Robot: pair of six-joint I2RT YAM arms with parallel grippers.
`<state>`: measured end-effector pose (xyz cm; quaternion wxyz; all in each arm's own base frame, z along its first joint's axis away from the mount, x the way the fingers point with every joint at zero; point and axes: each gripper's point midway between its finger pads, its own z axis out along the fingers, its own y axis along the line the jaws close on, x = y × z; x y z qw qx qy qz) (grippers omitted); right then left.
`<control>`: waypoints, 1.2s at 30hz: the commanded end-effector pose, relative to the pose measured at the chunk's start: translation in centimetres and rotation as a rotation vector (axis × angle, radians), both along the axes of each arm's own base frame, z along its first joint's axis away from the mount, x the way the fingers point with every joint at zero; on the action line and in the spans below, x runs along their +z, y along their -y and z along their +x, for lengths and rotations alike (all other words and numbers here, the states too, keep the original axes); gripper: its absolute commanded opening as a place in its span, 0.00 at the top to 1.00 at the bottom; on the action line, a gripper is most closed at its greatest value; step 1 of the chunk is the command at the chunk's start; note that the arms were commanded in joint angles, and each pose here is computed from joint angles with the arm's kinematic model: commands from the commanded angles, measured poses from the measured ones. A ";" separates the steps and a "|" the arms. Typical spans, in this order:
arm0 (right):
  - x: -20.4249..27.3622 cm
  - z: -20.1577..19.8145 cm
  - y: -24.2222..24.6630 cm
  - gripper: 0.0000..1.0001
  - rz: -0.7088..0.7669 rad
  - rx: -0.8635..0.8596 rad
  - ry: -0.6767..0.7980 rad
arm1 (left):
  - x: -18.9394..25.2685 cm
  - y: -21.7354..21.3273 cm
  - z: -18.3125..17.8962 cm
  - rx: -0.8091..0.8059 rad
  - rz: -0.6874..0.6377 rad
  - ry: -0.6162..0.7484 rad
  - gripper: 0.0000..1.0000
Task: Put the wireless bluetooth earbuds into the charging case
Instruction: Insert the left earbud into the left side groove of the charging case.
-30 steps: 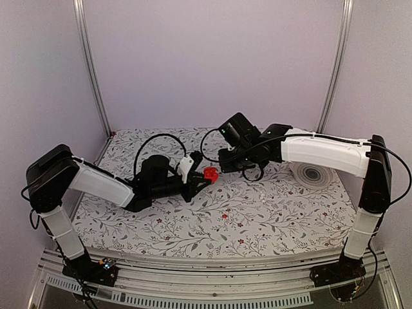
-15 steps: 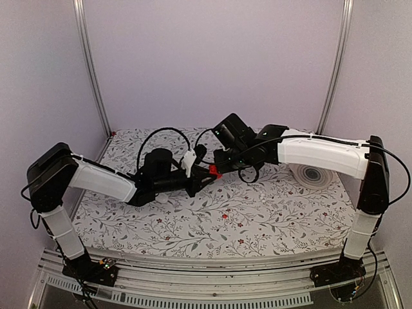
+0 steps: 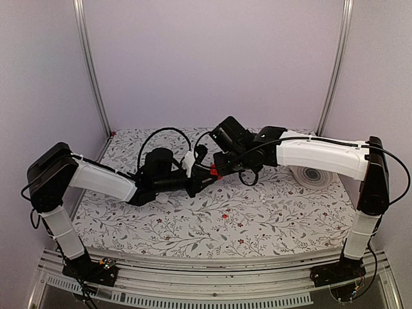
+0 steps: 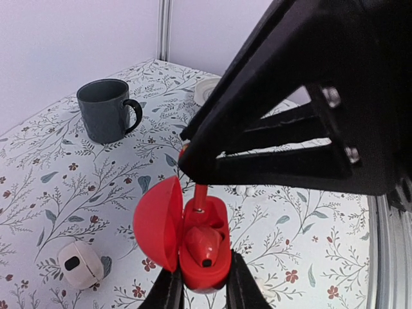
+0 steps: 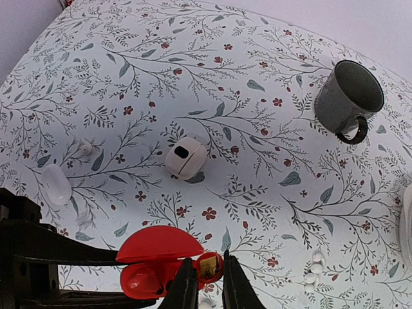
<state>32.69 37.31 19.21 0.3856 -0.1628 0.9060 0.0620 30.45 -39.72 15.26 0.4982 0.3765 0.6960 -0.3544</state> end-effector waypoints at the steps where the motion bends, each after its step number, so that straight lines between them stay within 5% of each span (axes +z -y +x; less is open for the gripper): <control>1: 0.1 0.1 0.2 0.85 -0.039 -0.008 0.016 | 0.7 0.4 -0.1 -0.012 -0.015 0.005 1.00; 36: -1.3 -1.6 -2.5 0.82 -0.047 0.118 -0.055 | 2.0 0.6 0.4 -0.009 -0.027 0.089 1.00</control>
